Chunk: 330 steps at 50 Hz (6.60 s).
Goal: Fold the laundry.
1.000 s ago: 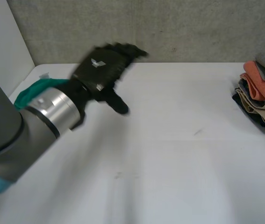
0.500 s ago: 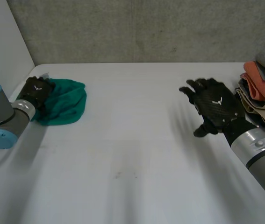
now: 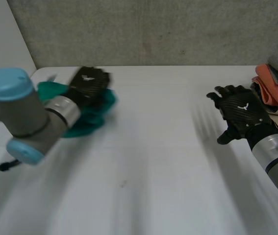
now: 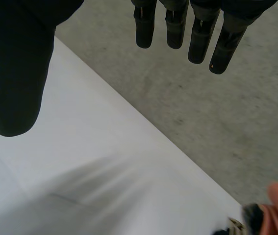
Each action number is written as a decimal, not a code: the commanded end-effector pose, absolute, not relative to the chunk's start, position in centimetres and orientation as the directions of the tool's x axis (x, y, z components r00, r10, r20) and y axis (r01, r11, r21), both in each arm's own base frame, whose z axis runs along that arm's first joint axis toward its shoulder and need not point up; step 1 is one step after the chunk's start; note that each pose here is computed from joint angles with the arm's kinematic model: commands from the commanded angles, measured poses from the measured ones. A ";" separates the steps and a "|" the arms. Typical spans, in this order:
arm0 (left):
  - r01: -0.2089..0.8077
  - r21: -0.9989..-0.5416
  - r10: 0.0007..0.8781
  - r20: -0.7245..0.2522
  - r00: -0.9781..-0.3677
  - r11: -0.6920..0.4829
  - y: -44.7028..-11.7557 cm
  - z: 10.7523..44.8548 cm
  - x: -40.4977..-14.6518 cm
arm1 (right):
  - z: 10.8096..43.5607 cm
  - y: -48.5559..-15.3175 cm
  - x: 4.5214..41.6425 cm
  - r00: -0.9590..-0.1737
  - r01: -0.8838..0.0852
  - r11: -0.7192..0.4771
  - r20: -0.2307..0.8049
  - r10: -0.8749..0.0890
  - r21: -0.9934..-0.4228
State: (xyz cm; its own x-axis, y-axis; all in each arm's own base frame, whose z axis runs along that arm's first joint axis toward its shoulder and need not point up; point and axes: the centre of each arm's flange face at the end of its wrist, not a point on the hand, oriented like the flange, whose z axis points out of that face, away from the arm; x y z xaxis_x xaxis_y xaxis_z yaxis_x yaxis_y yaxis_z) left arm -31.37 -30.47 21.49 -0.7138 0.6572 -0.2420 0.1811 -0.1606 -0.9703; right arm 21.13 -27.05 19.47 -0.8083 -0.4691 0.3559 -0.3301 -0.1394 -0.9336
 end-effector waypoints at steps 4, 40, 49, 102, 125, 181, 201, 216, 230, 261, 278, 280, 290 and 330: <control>0.103 -0.989 0.856 -0.141 -0.496 -0.103 -21.0 18.9 -37.5 | 19.8 -27.9 20.1 -0.851 -0.343 -0.116 0.361 -0.382 -0.932; 0.497 -0.855 0.567 -0.340 -0.750 0.145 -19.3 16.5 -24.1 | 17.8 -26.0 23.2 -0.480 -0.612 -0.013 0.385 -0.788 -0.791; 0.561 -0.816 0.623 -0.367 -0.691 0.142 -18.1 14.9 -23.8 | 14.8 -27.4 23.7 -0.481 -0.647 0.042 0.365 -0.797 -0.761; 0.507 -0.854 0.527 -0.487 -0.697 -0.120 -21.7 20.6 -26.2 | 21.3 -27.2 23.2 -0.584 -0.631 -0.008 0.483 -0.653 -0.775; 0.295 -0.777 0.043 -0.381 -0.924 -0.556 -36.6 37.9 -27.8 | 36.2 -35.7 28.0 -0.828 -0.431 -0.623 0.560 -0.013 -0.653; 0.378 -0.905 0.266 -0.419 -0.868 -0.193 -29.0 21.5 -25.8 | 14.5 -30.6 18.2 -0.688 -0.538 0.136 0.340 -0.642 -0.832; 0.380 -0.906 0.271 -0.419 -0.866 -0.184 -29.0 21.1 -25.8 | 11.8 -32.9 18.4 -0.682 -0.536 0.084 0.372 -0.630 -0.840; 0.381 -0.906 0.272 -0.419 -0.866 -0.183 -28.9 21.1 -25.8 | 11.2 -34.5 18.5 -0.682 -0.539 0.069 0.387 -0.620 -0.840; 0.380 -0.906 0.271 -0.419 -0.866 -0.184 -28.9 21.2 -25.8 | 11.2 -36.4 18.8 -0.687 -0.536 0.040 0.407 -0.602 -0.844; 0.756 -0.615 0.585 -0.535 -0.610 0.225 -17.9 18.3 -20.8 | 19.3 -23.4 14.0 -0.373 -0.904 0.193 0.483 -0.792 -0.383; 0.696 -0.716 0.229 -0.687 -0.690 -0.055 -33.9 22.1 -26.1 | 24.6 -34.0 20.9 -0.546 -0.792 -0.033 0.731 -0.409 -0.610; 0.672 -0.728 0.146 -0.686 -0.713 -0.139 -35.5 25.0 -26.7 | 28.4 -35.9 22.4 -0.603 -0.741 -0.165 0.753 -0.262 -0.651; 0.479 -0.653 -0.231 -0.432 -0.872 -0.587 -38.3 38.6 -27.0 | 39.4 -38.6 23.4 -0.795 -0.554 -0.596 0.582 0.171 -0.582; 0.834 -0.520 0.529 -0.663 -0.530 0.185 -22.8 15.3 -20.2 | 18.2 -24.6 17.8 -0.423 -0.888 0.211 0.547 -0.723 -0.408</control>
State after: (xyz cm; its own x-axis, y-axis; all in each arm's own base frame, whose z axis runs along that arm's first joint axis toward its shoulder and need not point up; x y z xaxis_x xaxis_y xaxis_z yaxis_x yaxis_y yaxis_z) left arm -22.74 -28.76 14.50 -0.6829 0.3645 -0.6331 0.6992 0.0750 -0.7110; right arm 21.37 -29.61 16.16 -0.5554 -0.5874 0.5887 -0.7862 0.1401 -0.6019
